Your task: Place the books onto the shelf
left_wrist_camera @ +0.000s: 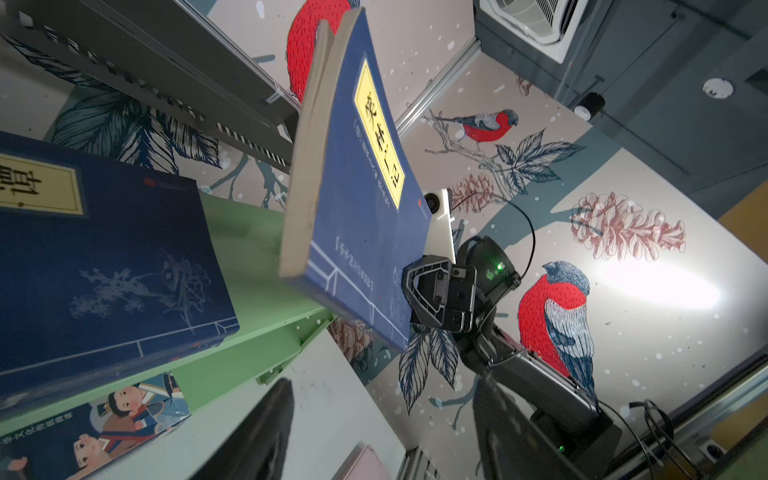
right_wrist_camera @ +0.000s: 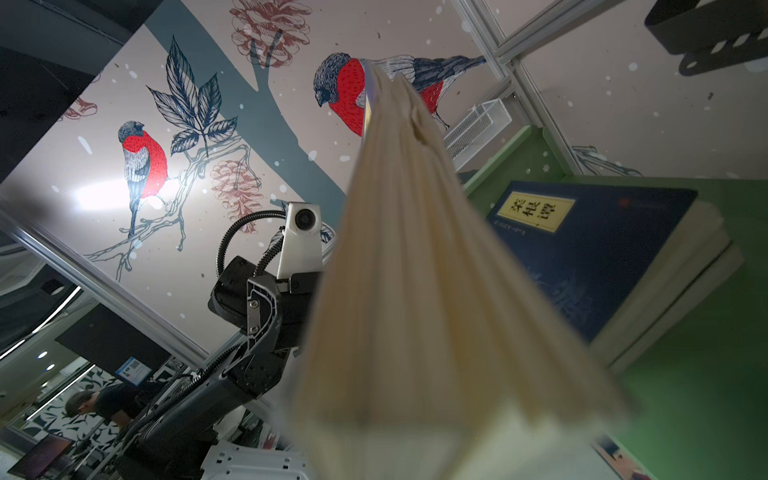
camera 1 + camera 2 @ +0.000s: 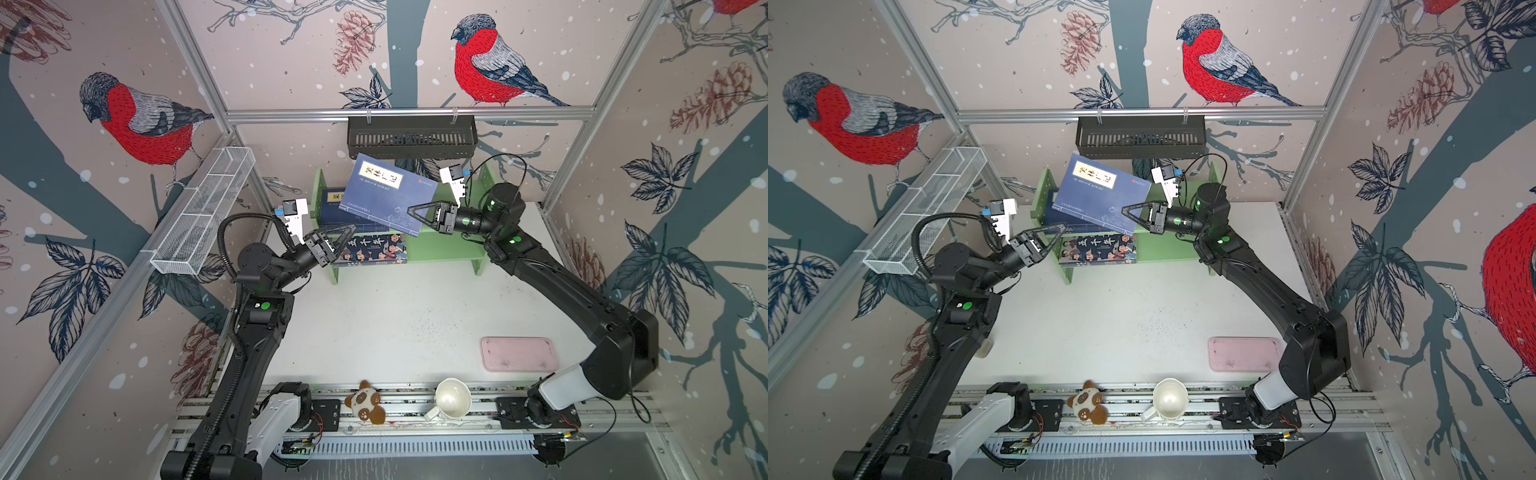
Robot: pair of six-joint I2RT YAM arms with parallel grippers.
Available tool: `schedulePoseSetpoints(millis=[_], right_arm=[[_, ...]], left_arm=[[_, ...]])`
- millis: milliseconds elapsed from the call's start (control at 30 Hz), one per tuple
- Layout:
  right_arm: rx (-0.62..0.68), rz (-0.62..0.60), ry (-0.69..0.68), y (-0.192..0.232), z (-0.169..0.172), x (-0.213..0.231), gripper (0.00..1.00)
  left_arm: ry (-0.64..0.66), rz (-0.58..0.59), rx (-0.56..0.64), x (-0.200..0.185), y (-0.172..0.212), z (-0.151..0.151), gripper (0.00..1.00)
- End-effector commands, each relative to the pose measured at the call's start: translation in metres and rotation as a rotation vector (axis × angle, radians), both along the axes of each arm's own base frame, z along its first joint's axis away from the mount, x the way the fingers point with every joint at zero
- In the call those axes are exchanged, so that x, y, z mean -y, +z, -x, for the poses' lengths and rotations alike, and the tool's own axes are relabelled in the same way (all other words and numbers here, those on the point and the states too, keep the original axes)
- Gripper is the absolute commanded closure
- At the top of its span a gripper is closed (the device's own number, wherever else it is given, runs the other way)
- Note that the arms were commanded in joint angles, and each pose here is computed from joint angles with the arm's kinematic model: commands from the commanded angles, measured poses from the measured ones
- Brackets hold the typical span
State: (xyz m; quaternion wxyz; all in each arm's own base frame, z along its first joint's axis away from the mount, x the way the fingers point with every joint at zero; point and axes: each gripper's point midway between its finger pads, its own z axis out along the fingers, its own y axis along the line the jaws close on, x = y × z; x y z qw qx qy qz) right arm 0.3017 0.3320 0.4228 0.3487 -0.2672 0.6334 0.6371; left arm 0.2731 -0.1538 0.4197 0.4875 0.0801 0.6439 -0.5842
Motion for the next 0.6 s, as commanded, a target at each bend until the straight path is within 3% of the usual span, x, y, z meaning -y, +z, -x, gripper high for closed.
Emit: schedulePoseSetpoints(millis=[0, 167, 333, 400, 567], right_arm=[[0.062, 0.048, 0.148, -0.003, 0.033, 0.008, 0.98], [0.090, 0.087, 0.204, -0.008, 0.052, 0.017, 0.98], [0.078, 0.131, 0.231, -0.019, 0.056, 0.020, 0.98], [0.069, 0.133, 0.246, -0.021, 0.055, 0.019, 0.98], [0.059, 0.130, 0.235, -0.019, 0.046, 0.014, 0.94]], left_arm=[[-0.093, -0.084, 0.025, 0.009, -0.010, 0.014, 0.30], [-0.161, -0.081, -0.020, 0.014, -0.018, 0.019, 0.31], [-0.218, -0.086, -0.025, 0.018, -0.019, 0.026, 0.40], [-0.242, -0.077, -0.016, 0.020, -0.016, 0.030, 0.50], [-0.267, -0.048, 0.011, 0.020, -0.008, 0.035, 0.91]])
